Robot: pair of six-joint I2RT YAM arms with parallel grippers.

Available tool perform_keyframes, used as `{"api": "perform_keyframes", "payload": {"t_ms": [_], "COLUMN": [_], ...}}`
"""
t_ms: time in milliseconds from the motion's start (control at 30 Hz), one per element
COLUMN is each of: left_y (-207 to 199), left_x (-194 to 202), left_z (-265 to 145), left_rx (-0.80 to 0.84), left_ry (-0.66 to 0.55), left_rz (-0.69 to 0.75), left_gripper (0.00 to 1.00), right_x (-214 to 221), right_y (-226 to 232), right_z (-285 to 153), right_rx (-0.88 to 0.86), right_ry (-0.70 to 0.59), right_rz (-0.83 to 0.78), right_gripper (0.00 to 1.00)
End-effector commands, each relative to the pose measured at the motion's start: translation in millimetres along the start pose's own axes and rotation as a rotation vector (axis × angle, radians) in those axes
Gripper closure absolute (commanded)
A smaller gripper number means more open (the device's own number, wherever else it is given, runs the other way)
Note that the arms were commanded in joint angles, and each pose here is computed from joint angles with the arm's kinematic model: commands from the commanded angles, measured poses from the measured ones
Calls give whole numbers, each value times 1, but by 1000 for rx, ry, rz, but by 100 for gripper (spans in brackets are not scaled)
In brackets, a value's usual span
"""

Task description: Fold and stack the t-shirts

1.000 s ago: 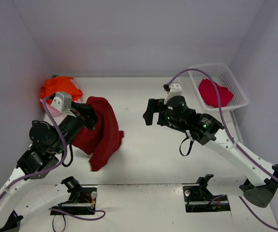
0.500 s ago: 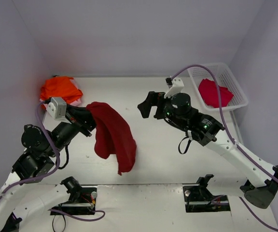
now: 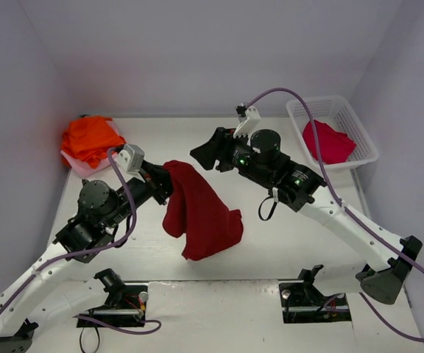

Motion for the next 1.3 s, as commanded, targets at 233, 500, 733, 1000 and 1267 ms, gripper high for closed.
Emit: {"api": "perform_keyframes", "payload": {"t_ms": [233,500,733,1000,1267], "left_y": [12,16,18,16,16], "left_x": [-55,-49,-48,-47,-48], "left_z": [-4,11,17,21,9], "left_rx": [-77,-83,-88,-75,-85], "left_ry": [-208,-224,-241,-260,-274], "left_rz": [84,80,74,47,45], "left_gripper": [100,100,100,100,100], "right_x": [-22,-26,-9,17,28], "right_y": [46,55,53,31,21], "right_z": [-28,-53,-62,-51,-33], "right_rx": [-147,-185,-188,-148,-136], "right_ry": [-32,-42,-9,27,43], "right_rz": [29,50,85,98,62], "right_gripper": [41,37,40,44,55]}}
Point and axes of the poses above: each gripper's point midway between its finger pads, its own z axis out along the fingers, its own y axis along the line the jaws close on, x = y × z, the point moved 4 cm from there along -z, back along the fingers, and after that the axes turned 15 degrees about z, right-handed, at the moved point
